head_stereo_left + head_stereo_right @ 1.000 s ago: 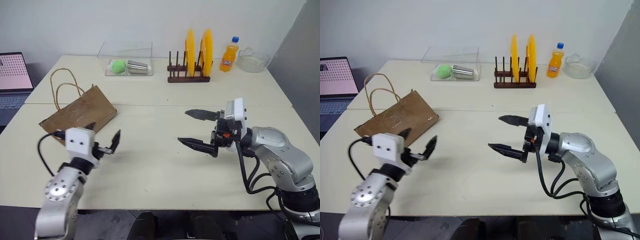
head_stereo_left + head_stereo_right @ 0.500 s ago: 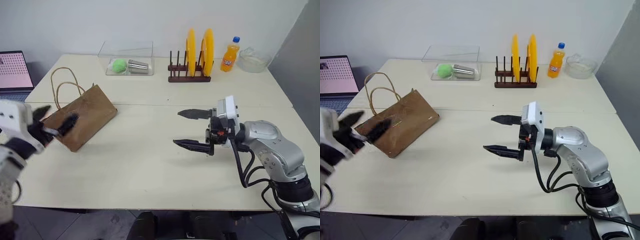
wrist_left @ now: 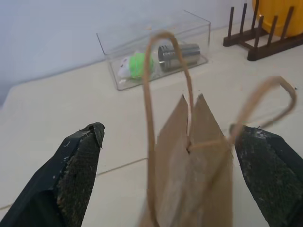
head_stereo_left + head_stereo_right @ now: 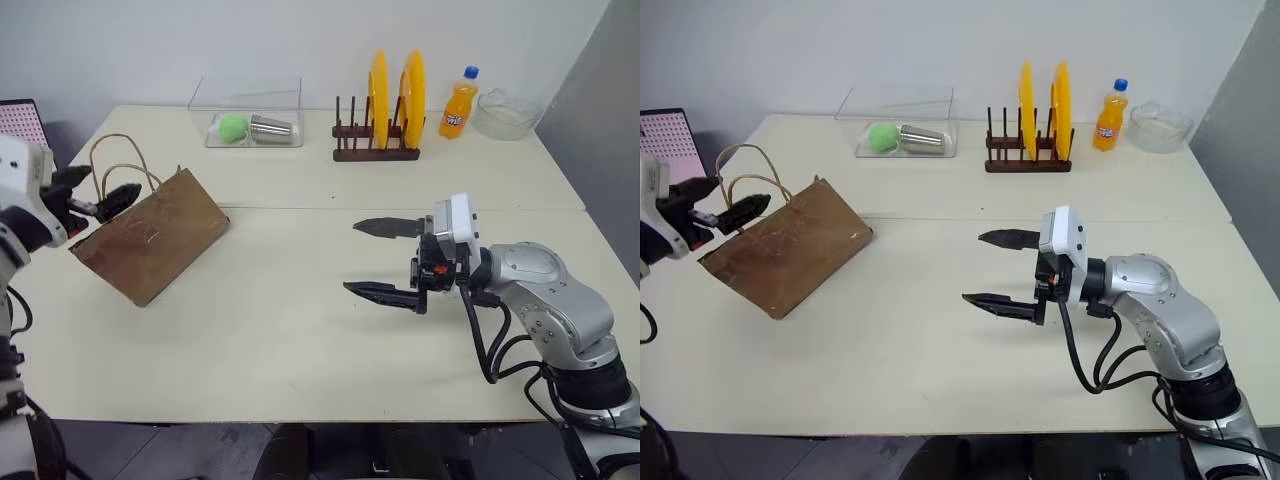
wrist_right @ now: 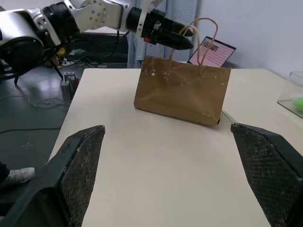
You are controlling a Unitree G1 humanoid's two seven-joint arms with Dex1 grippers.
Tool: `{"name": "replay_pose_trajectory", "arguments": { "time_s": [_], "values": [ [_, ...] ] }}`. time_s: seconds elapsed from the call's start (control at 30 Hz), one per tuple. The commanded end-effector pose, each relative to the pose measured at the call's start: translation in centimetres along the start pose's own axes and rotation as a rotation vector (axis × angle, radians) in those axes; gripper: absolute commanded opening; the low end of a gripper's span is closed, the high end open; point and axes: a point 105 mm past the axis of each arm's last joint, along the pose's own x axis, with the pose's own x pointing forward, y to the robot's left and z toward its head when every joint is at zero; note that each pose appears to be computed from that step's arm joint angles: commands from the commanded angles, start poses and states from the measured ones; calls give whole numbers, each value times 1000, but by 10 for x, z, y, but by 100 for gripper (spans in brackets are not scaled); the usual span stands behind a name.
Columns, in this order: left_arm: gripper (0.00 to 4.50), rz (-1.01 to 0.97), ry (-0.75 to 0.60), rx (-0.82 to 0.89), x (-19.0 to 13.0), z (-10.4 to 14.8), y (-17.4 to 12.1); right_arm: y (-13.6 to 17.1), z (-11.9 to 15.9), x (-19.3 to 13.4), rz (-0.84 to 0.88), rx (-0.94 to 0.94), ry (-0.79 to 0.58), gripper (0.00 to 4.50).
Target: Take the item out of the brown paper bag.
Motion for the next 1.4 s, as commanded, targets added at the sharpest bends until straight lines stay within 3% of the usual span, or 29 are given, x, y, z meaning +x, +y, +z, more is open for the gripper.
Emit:
{"name": "replay_pose_trajectory", "arguments": {
  "time_s": [0.03,0.17,0.27,0.67,0.77,1.03,1.17,1.4],
  "values": [
    [449,-12,-19,47,-1,11,8,3,11,-2,-7,-49,-8,450],
    [449,-63,-27,43,1,15,6,3,10,-3,-13,-50,1,450],
    [388,-106,-33,29,2,21,5,3,10,-4,-18,-53,8,450],
    [11,-171,-10,60,3,32,7,7,10,-5,-13,-50,21,450],
    [2,-185,3,72,5,32,7,7,10,-5,-15,-49,22,450],
    [2,-305,-55,159,34,66,-13,6,11,-9,-37,-55,34,450],
    [2,-450,-117,216,58,97,-47,8,10,-18,-69,-45,59,450],
    [2,-693,-197,272,88,129,-112,15,5,-33,-129,-13,111,450]
  ]
}}
